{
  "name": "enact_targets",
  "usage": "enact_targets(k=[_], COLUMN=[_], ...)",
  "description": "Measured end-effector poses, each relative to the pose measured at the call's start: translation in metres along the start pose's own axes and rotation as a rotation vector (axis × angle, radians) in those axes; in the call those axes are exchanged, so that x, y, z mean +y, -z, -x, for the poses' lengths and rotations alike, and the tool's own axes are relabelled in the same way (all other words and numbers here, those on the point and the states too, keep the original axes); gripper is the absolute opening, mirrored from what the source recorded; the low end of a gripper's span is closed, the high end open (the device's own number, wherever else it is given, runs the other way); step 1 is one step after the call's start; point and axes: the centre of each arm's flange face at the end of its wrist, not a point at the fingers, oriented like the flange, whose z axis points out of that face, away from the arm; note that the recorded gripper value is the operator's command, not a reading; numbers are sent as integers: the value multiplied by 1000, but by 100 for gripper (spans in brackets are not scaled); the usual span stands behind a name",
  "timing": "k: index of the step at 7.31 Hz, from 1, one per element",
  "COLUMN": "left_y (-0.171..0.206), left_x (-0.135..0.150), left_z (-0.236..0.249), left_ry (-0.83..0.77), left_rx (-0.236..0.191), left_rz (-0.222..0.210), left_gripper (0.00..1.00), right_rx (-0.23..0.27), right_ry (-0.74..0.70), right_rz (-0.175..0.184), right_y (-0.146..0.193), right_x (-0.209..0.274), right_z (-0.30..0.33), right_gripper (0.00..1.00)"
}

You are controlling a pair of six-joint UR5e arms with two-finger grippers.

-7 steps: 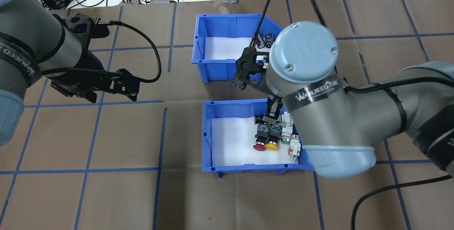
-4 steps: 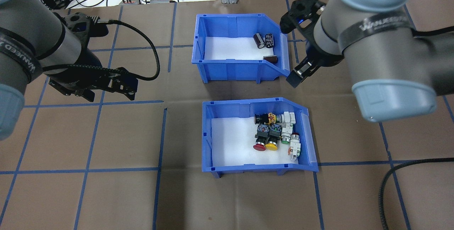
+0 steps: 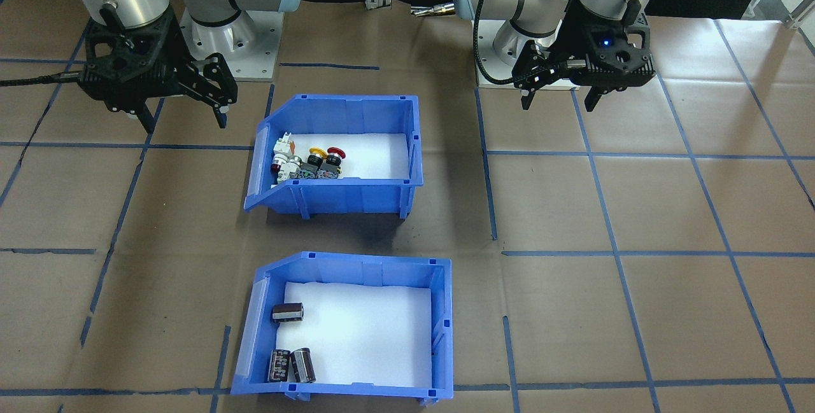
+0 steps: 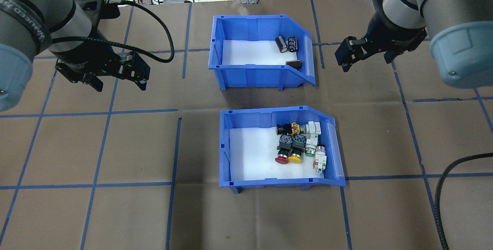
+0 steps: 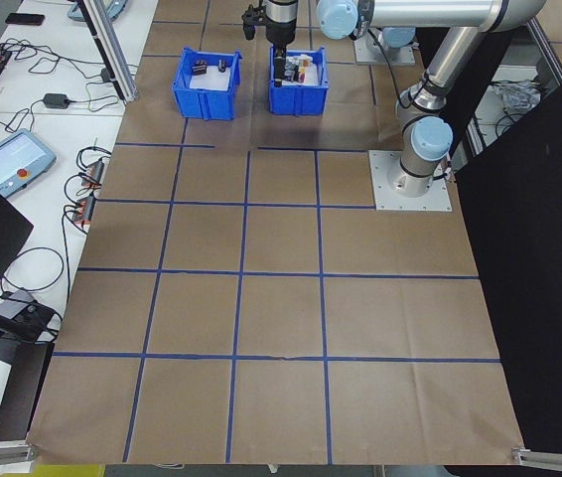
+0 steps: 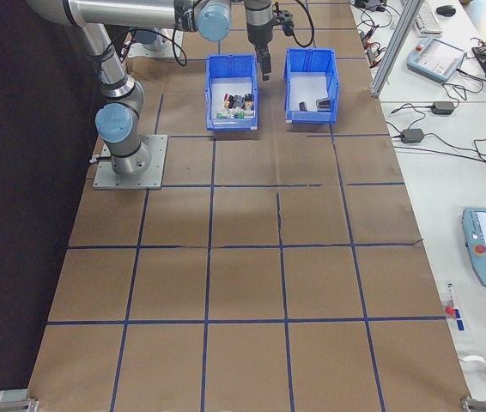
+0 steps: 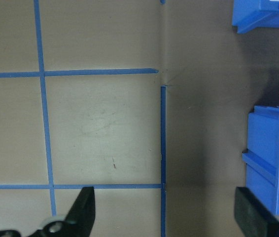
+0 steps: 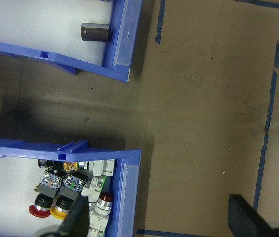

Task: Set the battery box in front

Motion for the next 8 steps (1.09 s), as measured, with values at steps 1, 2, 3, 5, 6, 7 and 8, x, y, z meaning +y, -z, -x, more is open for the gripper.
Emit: enact_targets(k=[1,2,3,5,6,7,8], left_y=[0,0,0,-1,-2,-2,0], left_x=[0,1,1,-1,-2,-2,-3], left_z=[0,0,0,0,0,0,0], left_ry=[0,-1,-1,-1,-1,0,1], left_rx=[-1,-2,-2,2,3,4,4], left_rz=[0,0,0,-4,-6,-10,-14], left_gripper=[100,100,100,100,100,100,100], right_rx=[-9,-25,-34,-24,-10,-2,3], right_ry=[-99,-190,-240,-261,-259,-257,-256], right_rz=[9,26,65,116,119,119,119], right_y=[-4,-6,-9,-9,-8,-7,-7], right_x=[-7,-16,-24,-33,-35,-36,-36], right_z=[0,1,2,1,0,-1,-2], right_gripper=[100,100,100,100,100,100,100])
